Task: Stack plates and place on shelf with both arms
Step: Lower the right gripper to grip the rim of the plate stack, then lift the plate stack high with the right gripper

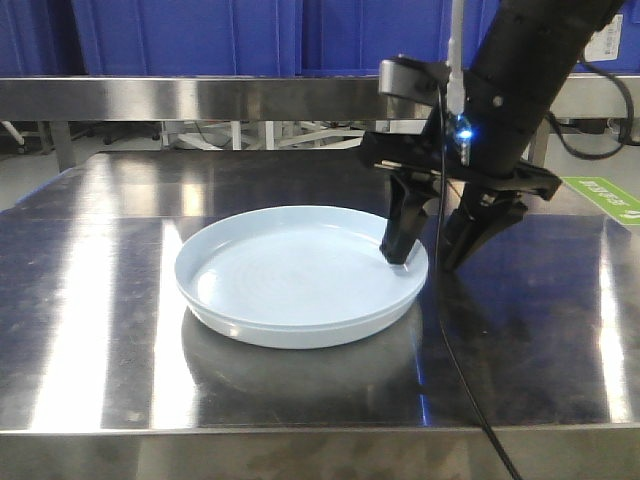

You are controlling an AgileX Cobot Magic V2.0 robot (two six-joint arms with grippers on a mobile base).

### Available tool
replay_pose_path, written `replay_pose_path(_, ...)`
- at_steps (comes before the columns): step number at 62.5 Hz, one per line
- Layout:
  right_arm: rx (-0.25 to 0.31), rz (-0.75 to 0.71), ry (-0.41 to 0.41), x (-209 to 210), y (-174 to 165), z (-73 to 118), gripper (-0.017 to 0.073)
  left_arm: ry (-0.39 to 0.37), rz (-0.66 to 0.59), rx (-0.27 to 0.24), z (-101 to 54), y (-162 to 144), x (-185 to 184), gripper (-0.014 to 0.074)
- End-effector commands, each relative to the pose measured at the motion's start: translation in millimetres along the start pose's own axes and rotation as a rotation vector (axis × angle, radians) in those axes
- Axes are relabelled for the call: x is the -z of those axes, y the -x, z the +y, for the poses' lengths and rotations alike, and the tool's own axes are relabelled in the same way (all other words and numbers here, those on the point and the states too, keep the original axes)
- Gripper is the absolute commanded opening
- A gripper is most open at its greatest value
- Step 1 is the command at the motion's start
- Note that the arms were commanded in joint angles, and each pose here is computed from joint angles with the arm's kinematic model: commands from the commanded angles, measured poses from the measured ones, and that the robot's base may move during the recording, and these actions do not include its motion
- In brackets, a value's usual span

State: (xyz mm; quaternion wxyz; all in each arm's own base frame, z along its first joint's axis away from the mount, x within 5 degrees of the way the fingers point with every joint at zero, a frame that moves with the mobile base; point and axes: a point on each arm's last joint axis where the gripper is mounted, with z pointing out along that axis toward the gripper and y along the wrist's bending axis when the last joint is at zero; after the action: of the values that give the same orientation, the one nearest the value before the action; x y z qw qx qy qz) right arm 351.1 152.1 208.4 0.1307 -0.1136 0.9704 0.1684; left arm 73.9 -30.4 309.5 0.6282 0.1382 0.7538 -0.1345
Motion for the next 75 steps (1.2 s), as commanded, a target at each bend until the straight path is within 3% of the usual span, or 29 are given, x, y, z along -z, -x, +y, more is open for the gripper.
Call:
replay_pose_path(1, 0.002, -0.079, 0.024, 18, 8, 7.1, 0.0434, -0.013, -0.104, 0.007, -1.3, 16, 1, 0.0084)
replay_pose_path(11, 0.004, -0.084, 0.024, 18, 9, 7.7, 0.0419, -0.013, -0.104, 0.007, -1.3, 16, 1, 0.0084)
replay_pose_path(25, 0.021, -0.082, 0.029, 14, 8, 14.3, 0.0228, -0.012, -0.104, 0.006, -1.3, 16, 1, 0.0084)
replay_pose_path(35, 0.023, -0.079, 0.028, 14, 7, 14.6, 0.0043, -0.012, -0.104, 0.006, -1.3, 16, 1, 0.0084)
replay_pose_path(54, 0.046, -0.169, 0.044, 44, 15, 23.5, 0.0056, -0.012, -0.104, 0.006, -1.3, 16, 1, 0.0084)
replay_pose_path(75, 0.118, -0.518, 0.081, 160, -1, 48.4, 0.0056, -0.012, -0.104, 0.006, -1.3, 16, 1, 0.0084)
